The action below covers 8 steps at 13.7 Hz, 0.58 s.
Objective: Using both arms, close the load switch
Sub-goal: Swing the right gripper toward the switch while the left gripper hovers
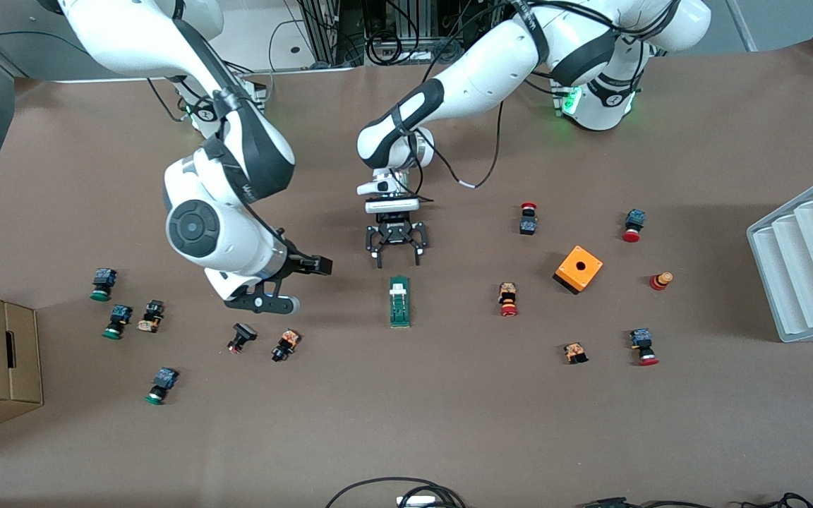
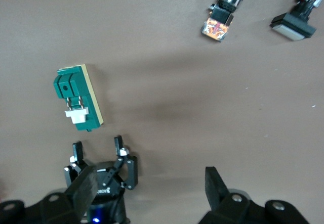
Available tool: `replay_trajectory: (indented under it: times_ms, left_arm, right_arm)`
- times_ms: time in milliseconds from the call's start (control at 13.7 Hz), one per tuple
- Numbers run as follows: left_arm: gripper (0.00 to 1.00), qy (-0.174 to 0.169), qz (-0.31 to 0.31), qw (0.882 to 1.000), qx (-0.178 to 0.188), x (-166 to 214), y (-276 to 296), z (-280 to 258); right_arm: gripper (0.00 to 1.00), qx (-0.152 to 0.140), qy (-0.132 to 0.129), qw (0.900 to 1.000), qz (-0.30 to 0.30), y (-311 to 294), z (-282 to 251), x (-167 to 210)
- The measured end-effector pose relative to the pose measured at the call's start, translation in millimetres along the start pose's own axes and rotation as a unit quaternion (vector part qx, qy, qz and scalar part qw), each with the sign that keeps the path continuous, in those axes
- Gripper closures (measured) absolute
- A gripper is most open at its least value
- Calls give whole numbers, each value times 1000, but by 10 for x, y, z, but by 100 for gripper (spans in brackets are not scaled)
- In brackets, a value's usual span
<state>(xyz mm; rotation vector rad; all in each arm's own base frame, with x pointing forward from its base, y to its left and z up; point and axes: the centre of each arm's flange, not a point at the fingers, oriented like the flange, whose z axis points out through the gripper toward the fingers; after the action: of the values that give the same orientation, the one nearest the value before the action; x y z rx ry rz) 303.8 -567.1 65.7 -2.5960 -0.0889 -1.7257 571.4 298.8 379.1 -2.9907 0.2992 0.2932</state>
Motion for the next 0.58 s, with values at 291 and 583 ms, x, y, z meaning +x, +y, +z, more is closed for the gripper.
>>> replay_trajectory:
  times_ms: [291, 583]
  left_arm:
    - [0, 11, 0, 1000, -3, -35, 15, 1]
    - [0, 12, -2, 1000, -2, -30, 34, 13]
  right_arm:
    - [6, -1, 4, 1000, 11, -279, 244, -134]
    - [5, -52, 41, 992, -108, -372, 305, -191]
